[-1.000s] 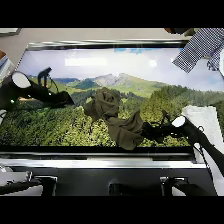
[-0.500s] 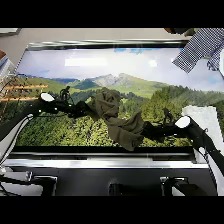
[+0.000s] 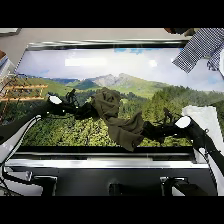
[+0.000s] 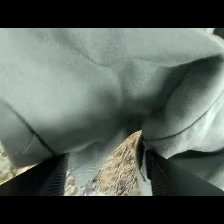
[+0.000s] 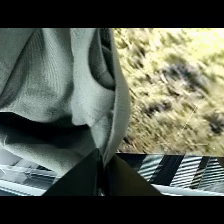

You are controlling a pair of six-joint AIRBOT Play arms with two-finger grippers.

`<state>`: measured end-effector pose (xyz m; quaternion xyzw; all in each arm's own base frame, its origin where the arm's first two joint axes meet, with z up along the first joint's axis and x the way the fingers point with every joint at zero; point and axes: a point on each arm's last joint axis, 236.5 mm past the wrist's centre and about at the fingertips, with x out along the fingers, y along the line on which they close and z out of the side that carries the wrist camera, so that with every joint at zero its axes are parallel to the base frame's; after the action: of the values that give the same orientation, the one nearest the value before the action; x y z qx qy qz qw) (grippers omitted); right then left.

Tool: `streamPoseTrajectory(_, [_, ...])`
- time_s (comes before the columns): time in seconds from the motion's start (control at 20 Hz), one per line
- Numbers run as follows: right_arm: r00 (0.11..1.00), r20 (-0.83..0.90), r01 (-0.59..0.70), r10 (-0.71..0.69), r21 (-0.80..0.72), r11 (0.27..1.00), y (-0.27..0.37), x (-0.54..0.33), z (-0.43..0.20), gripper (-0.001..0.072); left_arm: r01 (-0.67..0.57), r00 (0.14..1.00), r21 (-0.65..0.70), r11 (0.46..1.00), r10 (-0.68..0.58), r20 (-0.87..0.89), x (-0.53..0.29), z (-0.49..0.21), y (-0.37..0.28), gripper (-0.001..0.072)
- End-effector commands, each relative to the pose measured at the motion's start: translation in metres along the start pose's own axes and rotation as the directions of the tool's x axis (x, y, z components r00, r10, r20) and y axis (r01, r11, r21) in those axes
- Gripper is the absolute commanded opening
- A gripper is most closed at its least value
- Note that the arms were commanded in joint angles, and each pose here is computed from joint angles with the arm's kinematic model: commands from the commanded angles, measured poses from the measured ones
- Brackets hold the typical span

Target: Fold the clothes and pants, and hang the long-sleeved shirts on hangers.

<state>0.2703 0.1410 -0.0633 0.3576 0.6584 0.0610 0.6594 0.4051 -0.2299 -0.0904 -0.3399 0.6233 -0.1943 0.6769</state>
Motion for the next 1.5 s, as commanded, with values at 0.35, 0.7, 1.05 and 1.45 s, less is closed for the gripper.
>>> streamPoseTrajectory(0.35, [1.000, 0.001, -0.001, 0.001, -0.002, 1.000, 0.001, 0.000, 0.000, 0.0039, 0.012, 0.999, 0.030, 0.999, -0.011, -0.048, -0.035, -0.009, -0.006, 0.0507])
streamPoseTrajectory(0.7, [1.000, 0.005, -0.003, 0.003, 0.000, 1.000, 0.001, 0.000, 0.001, 0.0041, -0.006, 0.998, -0.009, 1.000, 0.005, -0.064, -0.032, -0.008, 0.011, 0.0507])
streamPoseTrajectory(1.05, [1.000, 0.001, -0.004, 0.004, 0.018, 1.000, 0.001, 0.000, 0.000, 0.0041, -0.015, 0.999, -0.015, 1.000, 0.014, -0.053, 0.014, -0.015, 0.003, 0.0507])
streamPoseTrajectory(1.45, [0.992, 0.117, -0.052, 0.058, -0.048, 0.997, 0.022, -0.027, 0.011, 0.0037, 0.036, 0.999, 0.013, 0.999, -0.036, -0.016, 0.010, -0.002, -0.029, 0.0015])
